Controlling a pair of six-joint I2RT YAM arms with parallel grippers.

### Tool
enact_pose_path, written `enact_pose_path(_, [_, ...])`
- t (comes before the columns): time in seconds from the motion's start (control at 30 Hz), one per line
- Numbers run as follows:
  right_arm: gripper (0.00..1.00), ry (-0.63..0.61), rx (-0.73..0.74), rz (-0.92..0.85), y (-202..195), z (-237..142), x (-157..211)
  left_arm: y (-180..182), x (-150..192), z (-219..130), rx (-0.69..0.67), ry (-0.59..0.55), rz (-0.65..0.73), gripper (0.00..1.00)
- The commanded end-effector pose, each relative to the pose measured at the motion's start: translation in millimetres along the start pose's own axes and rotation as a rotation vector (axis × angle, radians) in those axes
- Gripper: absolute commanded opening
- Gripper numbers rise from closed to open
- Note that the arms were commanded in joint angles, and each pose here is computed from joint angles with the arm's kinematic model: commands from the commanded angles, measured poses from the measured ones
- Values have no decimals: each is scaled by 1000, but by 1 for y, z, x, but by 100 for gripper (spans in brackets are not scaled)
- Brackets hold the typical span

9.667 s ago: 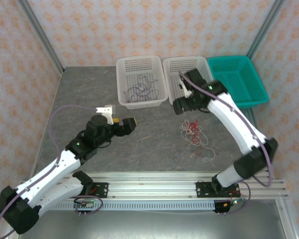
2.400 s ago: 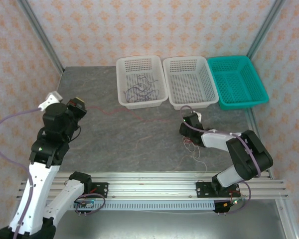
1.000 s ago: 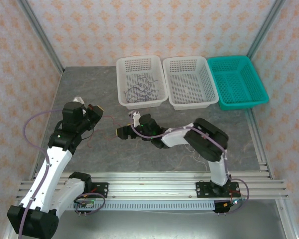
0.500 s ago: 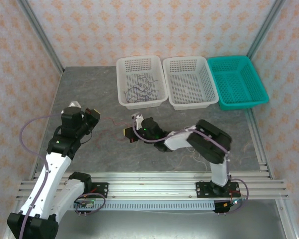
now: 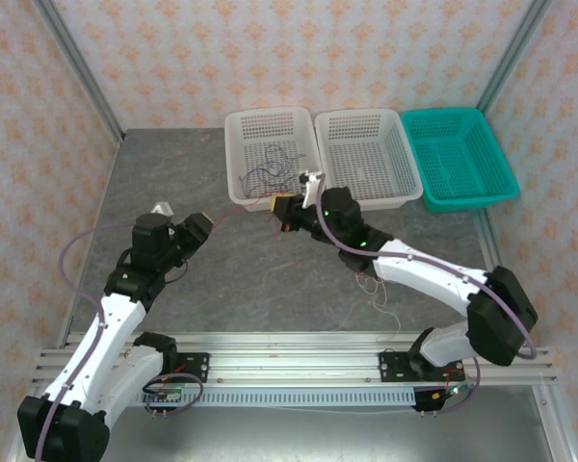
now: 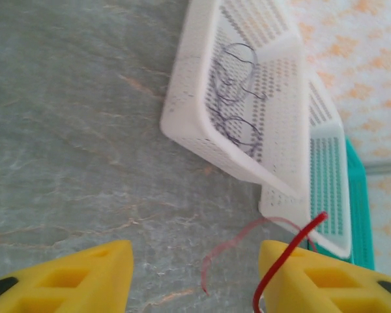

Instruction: Untangle the cables

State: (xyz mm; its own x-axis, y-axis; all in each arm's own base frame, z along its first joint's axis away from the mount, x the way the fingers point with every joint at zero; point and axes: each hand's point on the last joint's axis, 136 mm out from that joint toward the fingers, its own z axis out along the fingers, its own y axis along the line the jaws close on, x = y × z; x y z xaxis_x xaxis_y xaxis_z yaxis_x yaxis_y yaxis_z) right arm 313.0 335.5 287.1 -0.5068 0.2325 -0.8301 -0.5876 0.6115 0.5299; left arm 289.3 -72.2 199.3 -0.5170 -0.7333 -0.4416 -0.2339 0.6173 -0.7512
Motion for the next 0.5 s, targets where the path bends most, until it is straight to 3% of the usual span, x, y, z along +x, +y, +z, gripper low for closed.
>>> enact_pose_path(0.0, [0,-95,100,-38,-13,-30,-60,-63,-2,-16,196,3,188,55])
enact_pose_path(0.2, [0,-281,279,62,-76,-77,-154,-133,48,-27,395,137,441,58])
enact_pose_path(0.47, [0,-364,516,219,-206,-95,-211,-190,129,-33,572,306,702,65])
